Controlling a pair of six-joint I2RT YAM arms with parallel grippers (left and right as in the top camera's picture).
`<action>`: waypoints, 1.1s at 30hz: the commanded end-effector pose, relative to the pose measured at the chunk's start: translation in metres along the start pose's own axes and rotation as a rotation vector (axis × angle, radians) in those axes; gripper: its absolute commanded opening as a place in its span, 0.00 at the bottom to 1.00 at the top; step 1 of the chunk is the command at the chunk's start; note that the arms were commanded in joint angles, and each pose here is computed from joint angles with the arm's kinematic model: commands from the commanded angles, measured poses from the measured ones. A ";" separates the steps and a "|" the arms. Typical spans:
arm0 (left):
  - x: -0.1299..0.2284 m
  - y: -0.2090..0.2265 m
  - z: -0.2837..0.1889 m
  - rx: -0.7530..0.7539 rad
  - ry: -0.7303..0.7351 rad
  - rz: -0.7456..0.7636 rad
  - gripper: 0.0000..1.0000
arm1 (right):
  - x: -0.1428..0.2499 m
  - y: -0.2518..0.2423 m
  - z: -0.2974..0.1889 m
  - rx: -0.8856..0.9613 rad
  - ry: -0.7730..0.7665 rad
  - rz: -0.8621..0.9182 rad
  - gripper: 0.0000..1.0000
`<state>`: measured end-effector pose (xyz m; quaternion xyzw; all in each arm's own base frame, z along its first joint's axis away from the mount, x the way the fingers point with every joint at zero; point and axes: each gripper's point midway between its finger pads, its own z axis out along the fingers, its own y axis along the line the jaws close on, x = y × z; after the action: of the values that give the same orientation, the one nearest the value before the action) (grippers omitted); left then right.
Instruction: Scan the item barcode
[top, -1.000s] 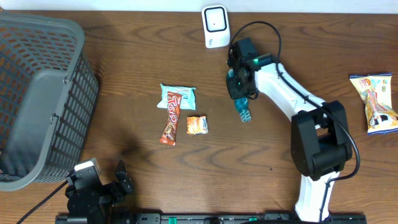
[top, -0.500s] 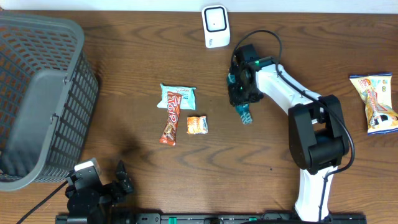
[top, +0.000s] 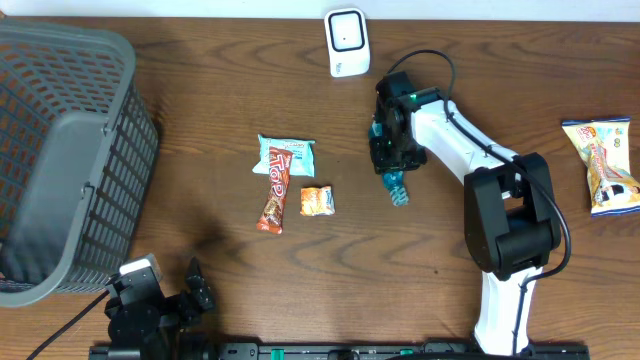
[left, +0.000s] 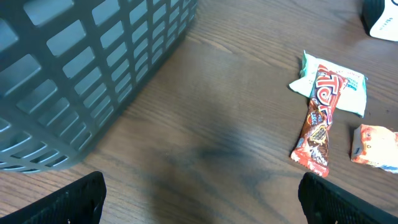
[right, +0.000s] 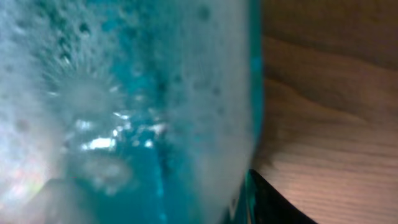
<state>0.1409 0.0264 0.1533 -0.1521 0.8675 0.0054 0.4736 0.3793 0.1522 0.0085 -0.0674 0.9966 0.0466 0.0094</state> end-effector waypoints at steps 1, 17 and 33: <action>0.001 0.001 0.001 -0.007 0.001 0.001 0.99 | -0.007 -0.004 -0.025 0.037 -0.061 0.002 0.51; 0.001 0.001 0.001 -0.007 0.001 0.001 0.99 | 0.033 -0.010 -0.027 0.063 0.030 -0.024 0.76; 0.001 0.001 0.001 -0.007 0.001 0.001 0.99 | 0.032 -0.012 0.006 0.052 -0.027 -0.069 0.21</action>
<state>0.1409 0.0263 0.1532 -0.1520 0.8676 0.0053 0.4734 0.3557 0.1392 0.0025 -0.0955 0.9944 0.0282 0.0343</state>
